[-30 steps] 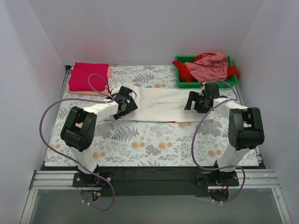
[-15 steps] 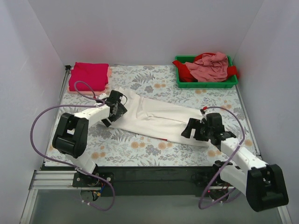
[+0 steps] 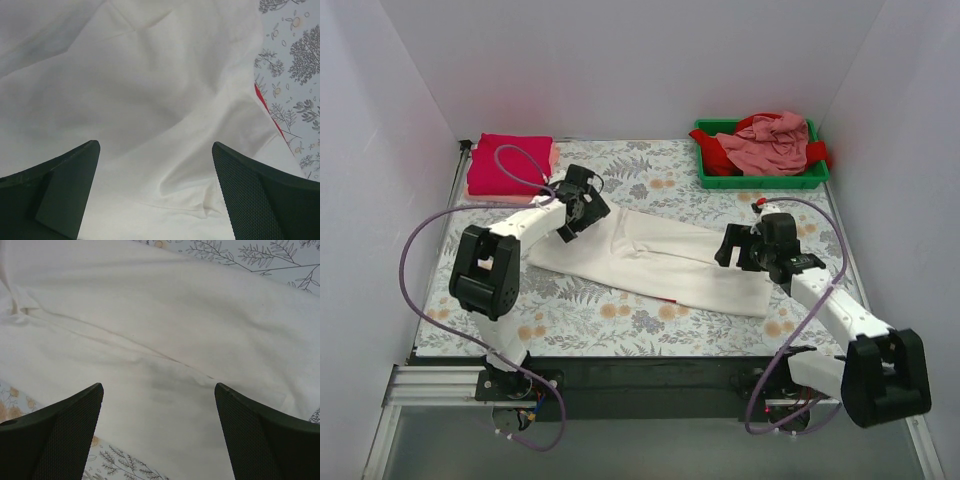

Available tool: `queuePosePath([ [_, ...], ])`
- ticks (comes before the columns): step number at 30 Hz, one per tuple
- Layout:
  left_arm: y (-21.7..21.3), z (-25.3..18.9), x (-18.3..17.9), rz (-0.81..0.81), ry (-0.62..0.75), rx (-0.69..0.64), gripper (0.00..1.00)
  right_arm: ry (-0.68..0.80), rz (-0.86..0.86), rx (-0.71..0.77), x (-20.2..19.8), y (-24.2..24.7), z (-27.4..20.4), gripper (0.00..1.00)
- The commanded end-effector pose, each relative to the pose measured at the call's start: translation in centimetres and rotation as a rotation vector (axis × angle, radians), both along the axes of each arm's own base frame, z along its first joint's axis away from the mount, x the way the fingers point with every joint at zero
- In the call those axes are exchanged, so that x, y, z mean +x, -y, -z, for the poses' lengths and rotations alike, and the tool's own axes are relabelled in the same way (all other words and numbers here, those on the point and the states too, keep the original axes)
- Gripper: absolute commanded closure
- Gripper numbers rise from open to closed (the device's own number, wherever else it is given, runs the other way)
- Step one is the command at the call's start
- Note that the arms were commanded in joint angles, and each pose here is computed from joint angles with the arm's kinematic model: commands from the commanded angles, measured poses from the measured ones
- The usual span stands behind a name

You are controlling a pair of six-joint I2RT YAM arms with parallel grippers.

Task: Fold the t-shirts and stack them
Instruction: Fold the tshirt

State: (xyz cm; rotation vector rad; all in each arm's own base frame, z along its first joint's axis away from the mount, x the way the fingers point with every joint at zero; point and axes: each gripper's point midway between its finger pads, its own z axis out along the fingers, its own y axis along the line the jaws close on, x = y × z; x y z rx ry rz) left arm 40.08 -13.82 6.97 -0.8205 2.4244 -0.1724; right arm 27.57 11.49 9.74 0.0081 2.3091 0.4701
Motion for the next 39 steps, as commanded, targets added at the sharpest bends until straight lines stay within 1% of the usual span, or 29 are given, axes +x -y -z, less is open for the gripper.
queuePosePath([
  [1,3.3,1.4,0.9,0.126,-0.033,-0.009,0.05,-0.025,0.006,0.006,2.7,0.2,0.1,0.02],
  [2,4.0,1.6,1.4,0.155,-0.036,-0.016,0.05,-0.077,0.009,0.005,3.1,0.4,1.4,0.02],
  [3,4.7,1.6,2.2,0.173,-0.034,-0.025,0.05,-0.076,0.005,0.013,4.0,0.2,1.0,0.02],
  [4,5.1,3.2,2.5,0.193,-0.064,-0.019,0.05,-0.084,0.008,0.013,4.5,0.2,1.1,0.02],
  [6,5.5,4.5,3.2,0.201,-0.091,-0.013,0.05,-0.12,0.004,0.009,5.2,0.0,2.2,0.02],
  [7,5.9,5.4,4.3,0.208,-0.097,-0.004,0.05,-0.119,-0.021,0.025,5.6,-0.5,1.9,0.02],
  [9,6.2,6.2,5.4,0.248,-0.1,0.025,0.05,-0.151,-0.05,0.035,5.3,-1.0,2.8,0.02],
  [10,6.8,7.2,6.6,0.261,-0.104,0.028,0.05,-0.175,-0.051,0.037,4.7,-1.0,3.6,0.02],
  [11,7.7,7.2,7.4,0.311,-0.098,0.013,0.05,-0.197,-0.05,0.039,4.2,-1.0,4.3,0.02],
  [12,8.6,8.3,8.4,0.347,-0.11,0.001,0.05,-0.227,-0.05,0.045,3.2,-1.0,5.1,0.02],
  [13,9.4,6.3,10.1,0.35,-0.052,-0.013,0.05,-0.251,-0.056,0.046,2.4,-1.0,5.9,0.02],
  [14,9.7,8.8,10.1,0.375,-0.099,-0.008,0.05,-0.267,-0.059,0.061,1.6,-1.2,6.1,0.02],
  [15,10.1,9.1,10.7,0.385,-0.099,-0.011,0.05,-0.285,-0.075,0.071,0.7,-1.5,6.5,0.02],
  [16,10.7,8.9,11.7,0.399,-0.083,-0.015,0.05,-0.336,-0.106,0.077,-1.5,-2.1,7.8,0.02],
  [18,12.3,8.9,14.0,0.441,-0.051,-0.037,0.04,-0.377,-0.155,0.085,-4.1,-3.1,8.2,0.02],
  [19,13.2,9.0,14.4,0.462,-0.044,-0.068,0.04,-0.395,-0.229,0.087,-6.0,-4.9,8.3,0.02],
  [20,14.0,8.5,15.7,0.468,0.0,-0.091,0.04,-0.407,-0.261,0.094,-7.8,-5.5,8.4,0.02],
  [21,14.7,8.3,16.1,0.476,0.016,-0.12,0.03,-0.423,-0.297,0.105,-9.2,-6.6,8.2,0.02],
  [22,15.8,7.8,16.1,0.502,0.034,-0.171,0.03,-0.442,-0.387,0.109,-11.6,-8.4,8.0,0.02],
  [23,16.6,7.1,16.9,0.51,0.082,-0.205,0.03,-0.439,-0.422,0.114,-13.1,-9.1,7.8,0.02],
  [24,17.2,7.0,16.9,0.515,0.093,-0.224,0.03,-0.451,-0.448,0.125,-14.3,-9.9,7.6,0.02],
  [25,17.7,6.7,17.2,0.512,0.11,-0.248,0.02,-0.454,-0.526,0.117,-16.4,-11.0,7.3,0.02],
  [27,18.4,6.0,18.2,0.502,0.152,-0.271,0.02,-0.45,-0.582,0.13,-18.1,-11.9,6.6,0.02],
  [28,18.5,6.8,18.2,0.494,0.142,-0.28,0.02,-0.456,-0.624,0.133,-19.3,-12.4,6.3,0.02],
  [30,18.4,7.1,18.8,0.454,0.148,-0.288,0.02,-0.434,-0.689,0.132,-20.5,-12.8,5.7,0.02],
  [32,18.6,7.5,19.2,0.432,0.159,-0.295,0.02,-0.42,-0.828,0.134,-22.9,-13.4,5.1,0.02],
  [34,18.8,7.6,19.3,0.431,0.165,-0.313,0.02,-0.451,-0.94,0.14,-25.5,-13.6,4.8,0.02],
  [36,20.1,6.7,19.6,0.469,0.206,-0.379,0.02,-0.458,-0.942,0.111,-26.0,-13.3,5.2,0.02],
  [39,22.3,5.5,20.0,0.526,0.275,-0.486,0.02,-0.426,-0.883,0.082,-24.9,-13.2,5.0,0.02],
])
